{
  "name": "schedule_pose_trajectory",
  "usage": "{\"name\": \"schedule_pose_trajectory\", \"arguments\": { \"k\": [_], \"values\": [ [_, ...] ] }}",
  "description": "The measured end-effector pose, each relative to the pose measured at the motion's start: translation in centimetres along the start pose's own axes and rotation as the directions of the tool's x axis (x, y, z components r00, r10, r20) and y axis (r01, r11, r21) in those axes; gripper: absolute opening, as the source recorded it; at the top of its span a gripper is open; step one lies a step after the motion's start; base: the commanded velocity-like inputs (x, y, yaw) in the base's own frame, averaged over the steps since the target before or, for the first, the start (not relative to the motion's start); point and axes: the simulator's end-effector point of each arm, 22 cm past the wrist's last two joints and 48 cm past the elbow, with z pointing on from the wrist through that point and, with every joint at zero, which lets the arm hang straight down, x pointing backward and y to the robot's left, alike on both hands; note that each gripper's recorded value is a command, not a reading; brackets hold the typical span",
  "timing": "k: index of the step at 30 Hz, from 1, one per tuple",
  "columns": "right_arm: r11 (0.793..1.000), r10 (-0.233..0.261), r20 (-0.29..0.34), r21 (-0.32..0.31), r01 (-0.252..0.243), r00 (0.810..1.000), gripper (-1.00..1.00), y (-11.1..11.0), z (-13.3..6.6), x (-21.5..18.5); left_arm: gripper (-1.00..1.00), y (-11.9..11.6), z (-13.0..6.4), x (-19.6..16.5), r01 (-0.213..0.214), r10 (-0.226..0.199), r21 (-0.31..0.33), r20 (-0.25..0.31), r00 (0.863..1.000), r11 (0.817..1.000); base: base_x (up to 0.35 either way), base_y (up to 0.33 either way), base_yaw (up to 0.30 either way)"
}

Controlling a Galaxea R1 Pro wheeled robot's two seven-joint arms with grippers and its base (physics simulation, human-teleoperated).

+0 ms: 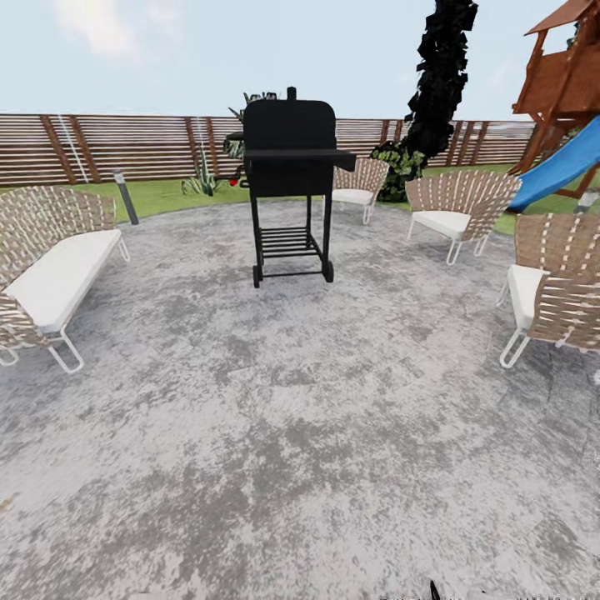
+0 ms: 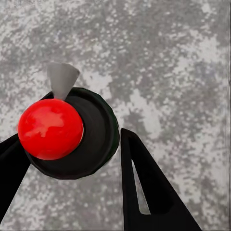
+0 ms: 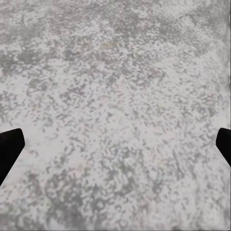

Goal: In the garden, pick up the pesticide atomizer on the floor and spray pesticide onto both trees until each tree trunk is fully covered.

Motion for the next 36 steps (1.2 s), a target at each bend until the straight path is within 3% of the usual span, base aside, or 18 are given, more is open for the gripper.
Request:
{"name": "schedule_pose_trajectory", "arguments": {
  "k": [36],
  "values": [
    [1.0, 0.001, 0.003, -0.001, -0.001, 1.0, 1.0, 0.09, 0.0, -0.14, -1.0, -0.35, -0.02, -0.2, 0.001, -0.001, 0.004, 0.005, 1.0, 1.0, -0.024, 0.018, -0.297]
  ]
}}
